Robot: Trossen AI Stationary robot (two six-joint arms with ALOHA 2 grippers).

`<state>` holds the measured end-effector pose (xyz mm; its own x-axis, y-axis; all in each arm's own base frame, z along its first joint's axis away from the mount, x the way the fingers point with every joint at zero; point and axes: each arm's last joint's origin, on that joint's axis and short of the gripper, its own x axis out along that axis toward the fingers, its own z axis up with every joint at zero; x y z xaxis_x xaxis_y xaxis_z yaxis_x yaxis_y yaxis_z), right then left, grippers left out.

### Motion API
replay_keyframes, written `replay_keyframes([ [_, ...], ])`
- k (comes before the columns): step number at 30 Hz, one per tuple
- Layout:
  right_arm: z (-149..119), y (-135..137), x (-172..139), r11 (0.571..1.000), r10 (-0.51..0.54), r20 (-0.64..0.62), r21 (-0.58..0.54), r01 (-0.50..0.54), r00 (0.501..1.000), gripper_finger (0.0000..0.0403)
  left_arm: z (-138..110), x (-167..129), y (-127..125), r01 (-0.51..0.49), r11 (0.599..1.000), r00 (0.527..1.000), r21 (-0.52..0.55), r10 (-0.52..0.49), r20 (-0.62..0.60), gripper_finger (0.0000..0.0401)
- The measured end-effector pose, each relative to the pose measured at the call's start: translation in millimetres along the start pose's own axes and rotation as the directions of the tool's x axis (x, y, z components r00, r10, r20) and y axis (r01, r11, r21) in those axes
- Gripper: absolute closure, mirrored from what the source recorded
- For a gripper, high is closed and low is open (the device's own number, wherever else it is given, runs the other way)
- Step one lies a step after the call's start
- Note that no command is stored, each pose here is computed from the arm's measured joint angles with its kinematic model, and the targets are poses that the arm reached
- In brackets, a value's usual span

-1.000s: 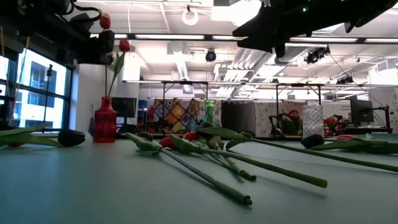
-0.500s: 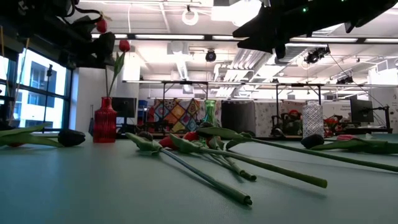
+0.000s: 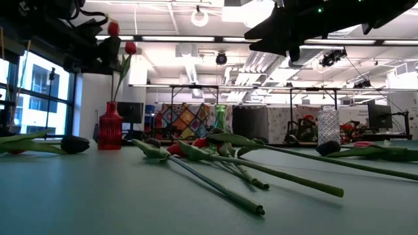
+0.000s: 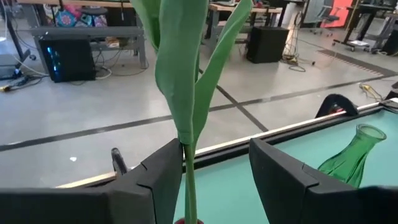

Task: Sort flowers into vase by color
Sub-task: Put the red tulip into the red vase

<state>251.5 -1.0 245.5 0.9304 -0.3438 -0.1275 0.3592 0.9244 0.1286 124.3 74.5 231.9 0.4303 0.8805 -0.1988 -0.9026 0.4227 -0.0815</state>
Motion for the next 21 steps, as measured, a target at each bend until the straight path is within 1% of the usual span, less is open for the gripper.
replay_keyframes([
  [9, -0.6, 0.0, 0.0, 1.000, -0.001, -0.007, -0.002, 0.001, 1.000, 0.0215, -7.4, -0.2, 1.0, 0.018, 1.000, 0.997, 0.013, -0.017, -0.071, 0.0209],
  [17, -2.0, -0.3, 0.0, 1.000, -0.004, -0.021, 0.030, 0.004, 1.000, 0.0215, -12.2, -0.8, 0.3, 0.079, 0.997, 0.988, 0.010, -0.077, -0.131, 0.0190],
  [21, -2.3, -0.3, 0.0, 0.999, -0.004, -0.023, 0.049, 0.005, 1.000, 0.0215, -15.8, -1.2, 1.8, 0.064, 0.997, 0.985, 0.033, -0.058, -0.163, 0.0189],
])
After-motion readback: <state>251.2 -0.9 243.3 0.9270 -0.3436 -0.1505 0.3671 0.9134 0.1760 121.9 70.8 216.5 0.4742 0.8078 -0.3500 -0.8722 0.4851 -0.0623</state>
